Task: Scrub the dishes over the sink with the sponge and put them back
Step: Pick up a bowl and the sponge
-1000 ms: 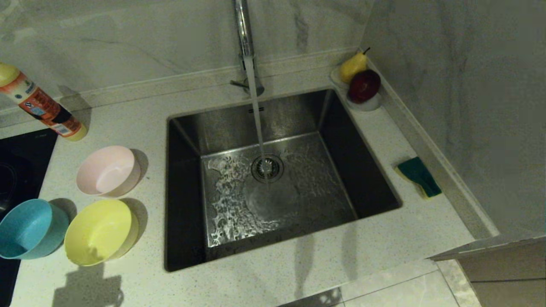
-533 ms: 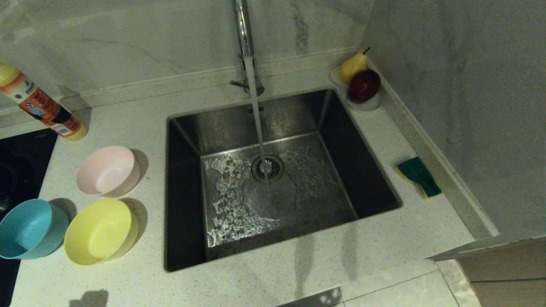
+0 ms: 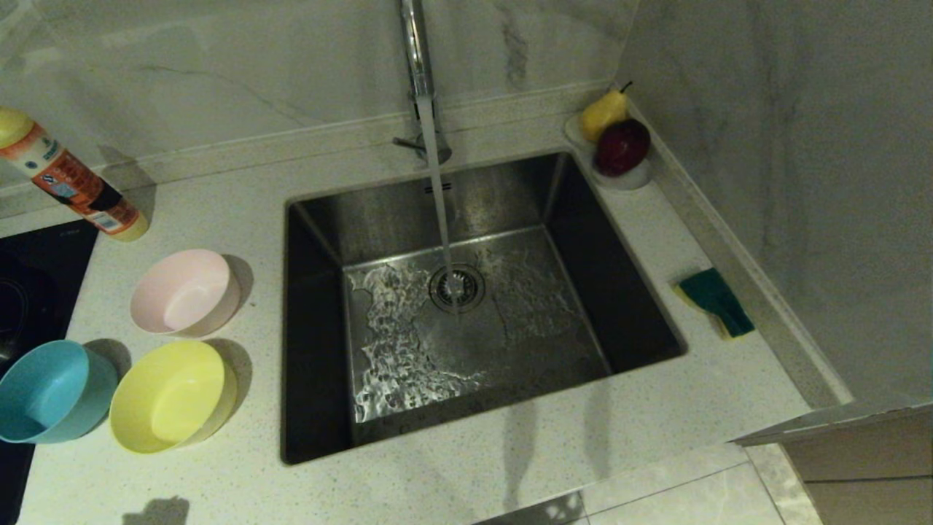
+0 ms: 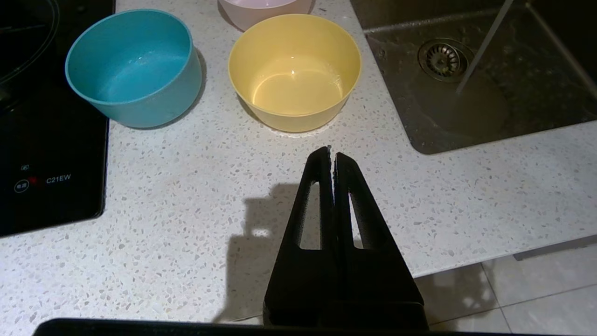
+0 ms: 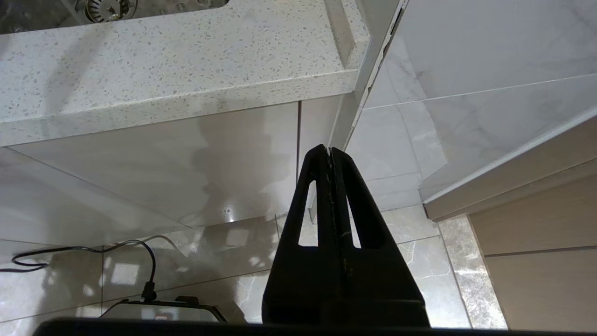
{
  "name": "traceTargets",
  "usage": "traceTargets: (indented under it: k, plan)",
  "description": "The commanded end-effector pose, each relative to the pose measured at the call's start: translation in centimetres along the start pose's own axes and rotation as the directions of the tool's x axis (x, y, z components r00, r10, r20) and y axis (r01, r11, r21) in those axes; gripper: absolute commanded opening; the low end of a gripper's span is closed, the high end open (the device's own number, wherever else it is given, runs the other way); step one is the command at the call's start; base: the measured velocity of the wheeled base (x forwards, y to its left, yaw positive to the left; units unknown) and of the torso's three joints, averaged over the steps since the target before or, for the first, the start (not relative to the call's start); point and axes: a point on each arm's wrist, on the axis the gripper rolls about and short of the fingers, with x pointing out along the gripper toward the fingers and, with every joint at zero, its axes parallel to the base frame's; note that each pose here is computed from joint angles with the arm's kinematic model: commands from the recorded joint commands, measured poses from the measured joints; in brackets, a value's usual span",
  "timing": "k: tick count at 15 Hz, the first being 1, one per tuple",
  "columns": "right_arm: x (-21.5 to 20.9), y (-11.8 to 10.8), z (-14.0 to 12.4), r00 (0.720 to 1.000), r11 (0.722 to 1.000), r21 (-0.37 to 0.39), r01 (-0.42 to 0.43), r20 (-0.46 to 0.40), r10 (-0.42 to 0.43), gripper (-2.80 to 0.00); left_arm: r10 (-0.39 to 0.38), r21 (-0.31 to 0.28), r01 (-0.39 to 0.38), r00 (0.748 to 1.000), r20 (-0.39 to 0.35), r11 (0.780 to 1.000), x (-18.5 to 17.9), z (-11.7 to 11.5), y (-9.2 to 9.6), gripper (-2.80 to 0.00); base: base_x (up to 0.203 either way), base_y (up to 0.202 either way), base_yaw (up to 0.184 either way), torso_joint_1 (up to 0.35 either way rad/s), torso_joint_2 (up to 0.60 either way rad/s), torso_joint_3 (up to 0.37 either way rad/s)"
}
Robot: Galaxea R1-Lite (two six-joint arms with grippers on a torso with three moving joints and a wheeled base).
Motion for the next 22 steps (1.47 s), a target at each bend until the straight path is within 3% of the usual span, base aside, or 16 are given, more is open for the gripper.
traceTargets:
  k: [1,5,6,9,11,14,17,20,22]
  plan:
    - [0.0,0.0,0.0,1.000,1.000,0.000,-0.001,0.000,0.001,-2.80,-0.001,0.000,0.001,0.999,-0.044,1.000,0.3,-1.1,0.0,-2.80,0.000,0.000,0.000,0.000,0.00,0.000]
    - [0.0,0.0,0.0,1.000,1.000,0.000,-0.001,0.000,0.001,-2.80,0.008,-0.004,-0.008,0.999,-0.034,1.000,0.2,-0.8,0.0,-2.80,0.000,0.000,0.000,0.000,0.00,0.000]
    - [0.0,0.0,0.0,1.000,1.000,0.000,-0.001,0.000,0.001,-2.80,0.020,-0.005,-0.020,1.000,-0.004,1.000,0.0,0.1,0.0,-2.80,0.000,0.000,0.000,0.000,0.00,0.000]
    - [0.0,0.0,0.0,1.000,1.000,0.000,-0.001,0.000,0.001,-2.80,0.122,-0.002,-0.124,0.973,0.195,0.992,-2.2,7.2,0.5,-2.80,0.000,0.000,0.000,0.000,0.00,0.000]
    - [0.0,0.0,0.0,1.000,1.000,0.000,-0.001,0.000,0.001,-2.80,0.203,0.010,-0.212,0.948,0.244,0.977,-3.6,11.1,0.8,-2.80,0.000,0.000,0.000,0.000,0.00,0.000]
    - [0.0,0.0,0.0,1.000,1.000,0.000,-0.001,0.000,0.001,-2.80,0.358,0.003,-0.366,0.912,0.201,0.931,-2.3,16.1,1.4,-2.80,0.000,0.000,0.000,0.000,0.00,0.000]
    - [0.0,0.0,0.0,1.000,1.000,0.000,-0.001,0.000,0.001,-2.80,0.462,0.028,-0.467,0.880,0.107,0.884,1.9,20.2,1.7,-2.80,0.000,0.000,0.000,0.000,0.00,0.000]
    - [0.0,0.0,0.0,1.000,1.000,-0.001,-0.001,0.000,0.001,-2.80,0.552,0.083,-0.549,0.834,-0.014,0.832,7.4,21.8,2.0,-2.80,0.000,0.000,0.000,0.000,0.00,0.000]
    - [0.0,0.0,0.0,1.000,1.000,-0.001,-0.001,0.000,0.001,-2.80,0.593,0.089,-0.587,0.802,-0.068,0.805,10.3,22.2,2.1,-2.80,0.000,0.000,0.000,0.000,0.00,0.000]
